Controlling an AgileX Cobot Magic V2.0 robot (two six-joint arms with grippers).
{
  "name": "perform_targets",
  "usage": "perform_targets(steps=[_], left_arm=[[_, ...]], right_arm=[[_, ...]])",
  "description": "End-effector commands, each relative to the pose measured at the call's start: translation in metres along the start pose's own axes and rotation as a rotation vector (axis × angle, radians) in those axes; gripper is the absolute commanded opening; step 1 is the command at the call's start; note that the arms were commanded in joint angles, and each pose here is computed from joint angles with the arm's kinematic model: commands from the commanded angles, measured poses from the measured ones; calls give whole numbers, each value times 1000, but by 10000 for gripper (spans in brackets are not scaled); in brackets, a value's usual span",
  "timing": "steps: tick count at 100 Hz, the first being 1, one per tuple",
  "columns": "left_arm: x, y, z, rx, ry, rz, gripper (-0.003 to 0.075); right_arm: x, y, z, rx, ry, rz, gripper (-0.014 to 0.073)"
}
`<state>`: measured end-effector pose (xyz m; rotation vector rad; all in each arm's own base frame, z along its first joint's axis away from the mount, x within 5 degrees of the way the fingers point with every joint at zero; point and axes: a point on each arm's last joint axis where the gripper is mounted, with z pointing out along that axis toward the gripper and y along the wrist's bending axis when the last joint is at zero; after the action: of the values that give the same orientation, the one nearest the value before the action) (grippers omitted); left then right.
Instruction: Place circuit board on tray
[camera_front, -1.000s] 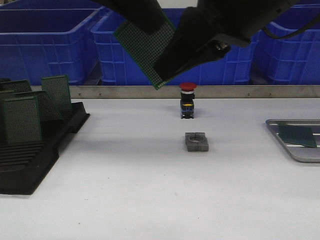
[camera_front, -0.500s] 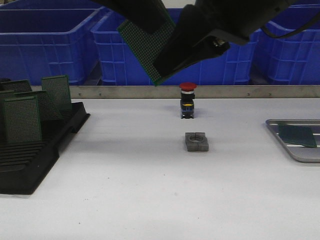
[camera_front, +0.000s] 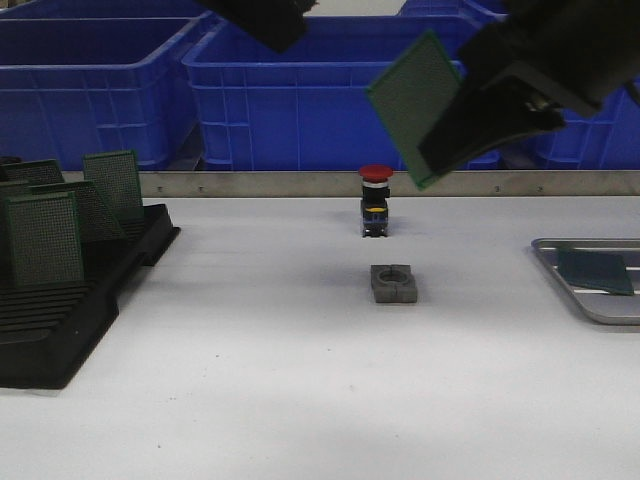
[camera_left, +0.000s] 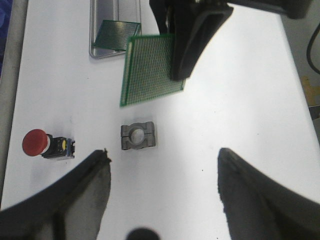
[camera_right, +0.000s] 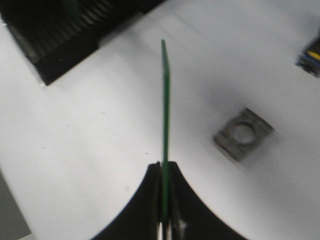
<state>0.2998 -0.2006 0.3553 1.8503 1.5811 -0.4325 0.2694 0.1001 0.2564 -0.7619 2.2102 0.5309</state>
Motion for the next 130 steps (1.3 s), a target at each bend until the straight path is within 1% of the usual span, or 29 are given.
perform_targets(steps=[1,16,30,41,53,58,60,65,69,70,72,74,76,77,82,86,90,98,115,120,121,123,127,129,130], left_arm=[[-15,3,-23,-78,-77,-43,442],[-15,3,-23,-79,-77,-46,442],[-15,3,-23,-81,-77,-46,441],[-15,3,-23,-83,-77,-46,440],[-15,3,-23,-83,-77,-46,440],[-15,3,-23,-83,-77,-46,440],[-15,3,-23,-83,-77,-46,440],[-15,3,-23,-83,-77,-46,440],[-15,3,-23,-83,-77,-46,440],[-15,3,-23,-83,-77,-46,440],[-15,3,-23,-83,-77,-46,440],[-15,3,-23,-83,-77,-46,440],[-15,3,-23,-83,-77,-46,440],[-15,3,-23,-83,-77,-46,440],[-15,4,-23,-88,-78,-46,440],[-15,4,-23,-90,-79,-46,440],[-15,4,-25,-97,-75,-46,440],[-12,8,-32,-133,-56,-57,438],[-6,18,-62,-297,-57,-214,429],[-3,19,-73,-339,-64,-266,394],[-3,19,-76,-349,-66,-278,371],[-2,18,-80,-361,-71,-300,353],[-1,18,-88,-384,-84,-351,293],[0,17,-93,-395,-89,-375,245],[0,17,-94,-398,-93,-395,208]], right_arm=[[0,-23,-18,90,-62,91,-121],[21,-72,-29,238,-60,250,-121],[42,-107,-29,331,-37,371,-121],[52,-126,-25,372,-60,488,-121],[62,-140,-17,430,-58,557,-118],[65,-144,-12,442,-58,591,-92],[67,-145,-11,444,-58,605,-69],[69,-147,-8,443,-59,630,22],[70,-147,-6,441,-58,639,139],[70,-148,-6,440,-57,640,183],[70,-147,-6,439,-57,640,227],[70,-147,-6,437,-57,640,316],[70,-147,-6,437,-57,640,358],[70,-147,-6,437,-57,640,397],[70,-147,-7,443,-61,638,497],[69,-147,-8,447,-64,636,528],[68,-147,-9,448,-69,633,525],[64,-145,-14,453,-85,621,491],[52,-137,-29,466,-120,564,440],[47,-132,-35,459,-130,530,418],[46,-130,-37,456,-128,514,408],[44,-128,-40,449,-131,499,389],[41,-123,-44,439,-129,464,343],[40,-121,-46,436,-124,445,305],[39,-119,-48,433,-123,430,291]])
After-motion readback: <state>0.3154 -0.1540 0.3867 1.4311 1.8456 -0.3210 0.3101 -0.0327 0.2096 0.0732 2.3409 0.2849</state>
